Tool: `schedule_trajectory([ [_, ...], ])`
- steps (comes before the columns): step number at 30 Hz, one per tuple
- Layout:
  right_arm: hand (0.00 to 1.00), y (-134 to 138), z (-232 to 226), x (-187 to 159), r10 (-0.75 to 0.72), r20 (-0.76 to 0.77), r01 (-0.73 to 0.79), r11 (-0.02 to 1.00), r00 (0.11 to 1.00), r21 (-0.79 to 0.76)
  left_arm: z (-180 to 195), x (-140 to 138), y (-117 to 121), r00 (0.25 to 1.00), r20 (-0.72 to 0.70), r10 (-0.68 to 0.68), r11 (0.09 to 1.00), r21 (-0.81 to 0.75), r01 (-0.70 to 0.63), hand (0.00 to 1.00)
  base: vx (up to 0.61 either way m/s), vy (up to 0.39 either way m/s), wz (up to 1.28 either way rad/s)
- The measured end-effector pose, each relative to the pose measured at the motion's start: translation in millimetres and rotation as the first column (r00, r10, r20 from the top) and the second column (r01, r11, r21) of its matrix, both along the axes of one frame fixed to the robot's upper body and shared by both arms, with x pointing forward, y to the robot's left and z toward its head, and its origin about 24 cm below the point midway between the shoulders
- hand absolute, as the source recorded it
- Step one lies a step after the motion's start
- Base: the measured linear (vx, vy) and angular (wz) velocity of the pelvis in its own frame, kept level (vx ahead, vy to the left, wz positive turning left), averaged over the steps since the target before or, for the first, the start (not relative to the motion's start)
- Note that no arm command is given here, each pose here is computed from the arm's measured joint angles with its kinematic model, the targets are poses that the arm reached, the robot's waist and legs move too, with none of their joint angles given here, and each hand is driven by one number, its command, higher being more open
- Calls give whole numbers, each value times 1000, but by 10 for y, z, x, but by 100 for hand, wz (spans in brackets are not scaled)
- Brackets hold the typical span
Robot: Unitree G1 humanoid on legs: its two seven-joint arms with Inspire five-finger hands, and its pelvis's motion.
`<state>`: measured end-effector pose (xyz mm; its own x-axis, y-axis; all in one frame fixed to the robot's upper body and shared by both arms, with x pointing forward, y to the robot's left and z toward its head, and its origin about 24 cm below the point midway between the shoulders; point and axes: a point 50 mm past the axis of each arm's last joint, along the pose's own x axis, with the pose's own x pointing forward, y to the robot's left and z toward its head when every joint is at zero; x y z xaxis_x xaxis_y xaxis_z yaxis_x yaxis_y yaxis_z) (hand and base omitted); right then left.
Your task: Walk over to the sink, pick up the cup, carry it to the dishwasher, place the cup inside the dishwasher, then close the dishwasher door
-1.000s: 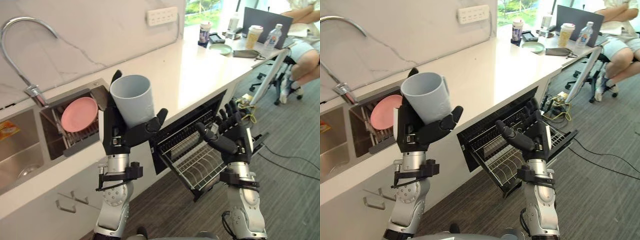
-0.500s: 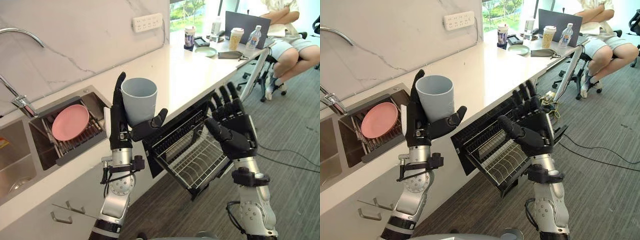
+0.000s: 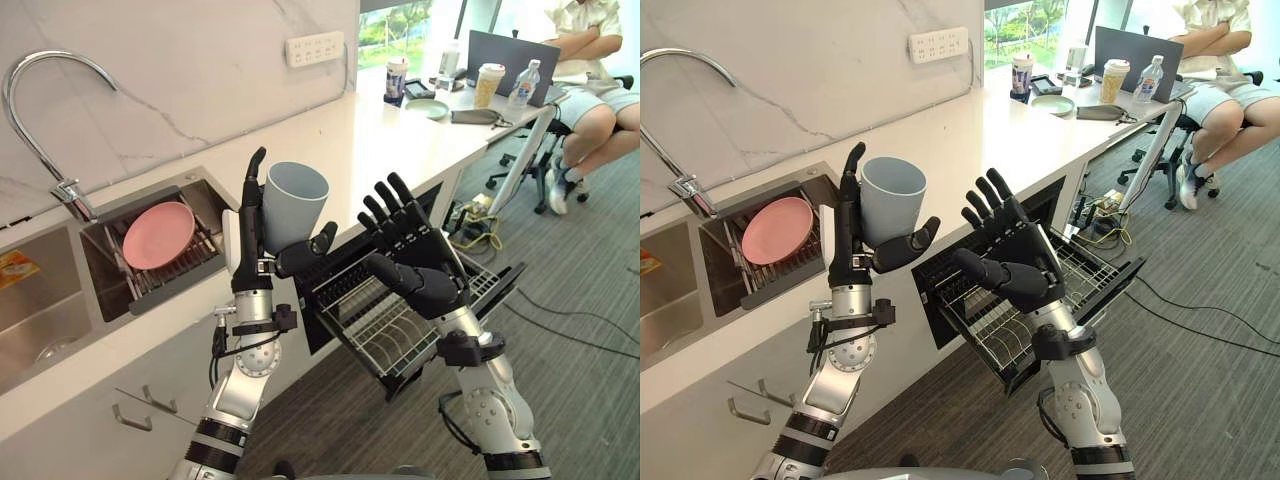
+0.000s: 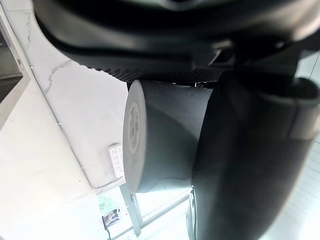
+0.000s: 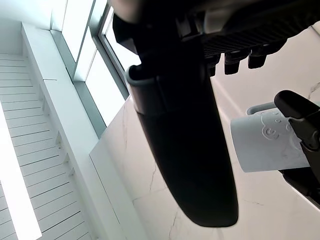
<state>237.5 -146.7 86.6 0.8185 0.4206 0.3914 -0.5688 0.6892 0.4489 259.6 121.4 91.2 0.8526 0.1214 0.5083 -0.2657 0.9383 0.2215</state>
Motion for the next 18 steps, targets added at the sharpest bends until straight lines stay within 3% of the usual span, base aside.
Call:
schedule_trajectory([
  [11, 100, 193, 10, 146, -57, -67, 52, 997, 996, -62, -76, -49, -306, 990, -60, -124, 991, 50, 127, 0, -37, 8, 3],
  [18, 100, 286, 9, 223, -68, -100, 60, 994, 993, -87, -103, -49, -329, 989, -85, -123, 990, 58, 128, 0, -21, 6, 1],
])
